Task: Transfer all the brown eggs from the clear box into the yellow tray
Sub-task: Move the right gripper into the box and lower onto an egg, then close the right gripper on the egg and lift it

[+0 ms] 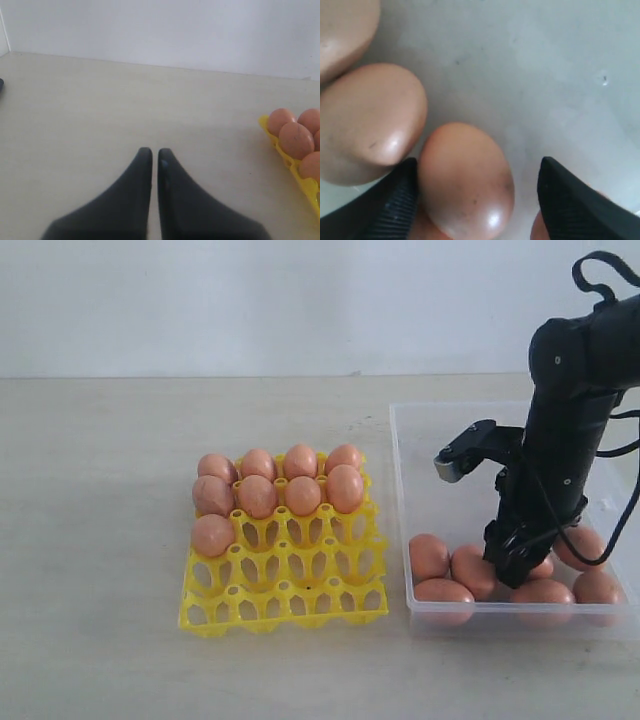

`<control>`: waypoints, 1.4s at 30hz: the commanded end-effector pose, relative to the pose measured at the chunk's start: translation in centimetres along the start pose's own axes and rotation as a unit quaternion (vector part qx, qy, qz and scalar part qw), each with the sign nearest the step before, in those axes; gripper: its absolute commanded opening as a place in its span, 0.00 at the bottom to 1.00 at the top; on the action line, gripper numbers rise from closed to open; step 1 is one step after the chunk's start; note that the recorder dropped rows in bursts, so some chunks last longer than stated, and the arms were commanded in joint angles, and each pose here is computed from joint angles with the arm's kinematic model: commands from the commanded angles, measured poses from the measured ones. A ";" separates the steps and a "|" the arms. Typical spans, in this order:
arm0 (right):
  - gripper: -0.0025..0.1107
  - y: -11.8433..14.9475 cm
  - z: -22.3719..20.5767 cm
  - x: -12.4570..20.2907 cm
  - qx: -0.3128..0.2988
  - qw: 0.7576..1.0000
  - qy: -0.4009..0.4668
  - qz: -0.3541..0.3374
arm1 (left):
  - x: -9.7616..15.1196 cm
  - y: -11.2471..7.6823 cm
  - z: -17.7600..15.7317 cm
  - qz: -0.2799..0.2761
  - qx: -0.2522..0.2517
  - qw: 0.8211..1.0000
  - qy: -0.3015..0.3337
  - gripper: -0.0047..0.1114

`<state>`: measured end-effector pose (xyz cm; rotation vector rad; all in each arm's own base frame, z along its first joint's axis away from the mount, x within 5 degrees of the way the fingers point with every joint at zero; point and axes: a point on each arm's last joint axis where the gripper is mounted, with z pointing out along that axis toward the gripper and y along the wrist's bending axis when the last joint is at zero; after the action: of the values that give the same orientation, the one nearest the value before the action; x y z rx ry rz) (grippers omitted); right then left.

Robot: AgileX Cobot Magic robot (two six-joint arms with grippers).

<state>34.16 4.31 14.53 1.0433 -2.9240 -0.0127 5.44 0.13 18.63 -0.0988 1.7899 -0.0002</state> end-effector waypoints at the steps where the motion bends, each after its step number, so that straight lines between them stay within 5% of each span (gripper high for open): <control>1: 0.56 0.0 1.0 -0.1 -0.013 1.000 0.013 0.003 | 0.1 0.0 0.0 0.001 -0.001 1.000 -0.001 0.08; 3: 0.54 0.1 1.1 -0.1 -0.018 1.000 0.016 0.005 | 0.1 0.0 0.0 0.001 -0.001 1.000 -0.001 0.08; 14: 0.02 0.0 1.1 -0.2 -0.014 1.000 0.008 0.006 | 0.1 0.0 0.0 0.001 -0.001 1.000 -0.001 0.08; 20: 0.02 -0.2 -0.3 -0.6 0.010 0.999 -0.036 0.012 | 0.1 0.0 0.0 0.001 -0.001 1.000 -0.001 0.08; 26: 0.02 -0.2 -6.1 -0.8 0.080 0.983 -0.163 0.019 | 0.1 0.0 0.0 0.001 -0.001 1.000 -0.001 0.08; 30: 0.02 0.1 -10.3 -1.3 0.110 0.947 -0.296 0.052 | 0.1 0.0 0.0 0.001 -0.001 1.000 -0.001 0.08; 35: 0.02 0.3 -14.4 -2.5 0.120 0.869 -0.470 0.092 | 0.1 0.0 0.0 0.001 -0.001 1.000 -0.001 0.08; 42: 0.02 -0.3 -16.5 -3.3 0.101 0.789 -0.582 0.171 | 0.1 0.0 0.0 0.001 -0.001 1.000 -0.001 0.08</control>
<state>37.27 6.55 29.74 0.7544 -4.1681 -0.4389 5.44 0.13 18.63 -0.0988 1.7899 -0.0002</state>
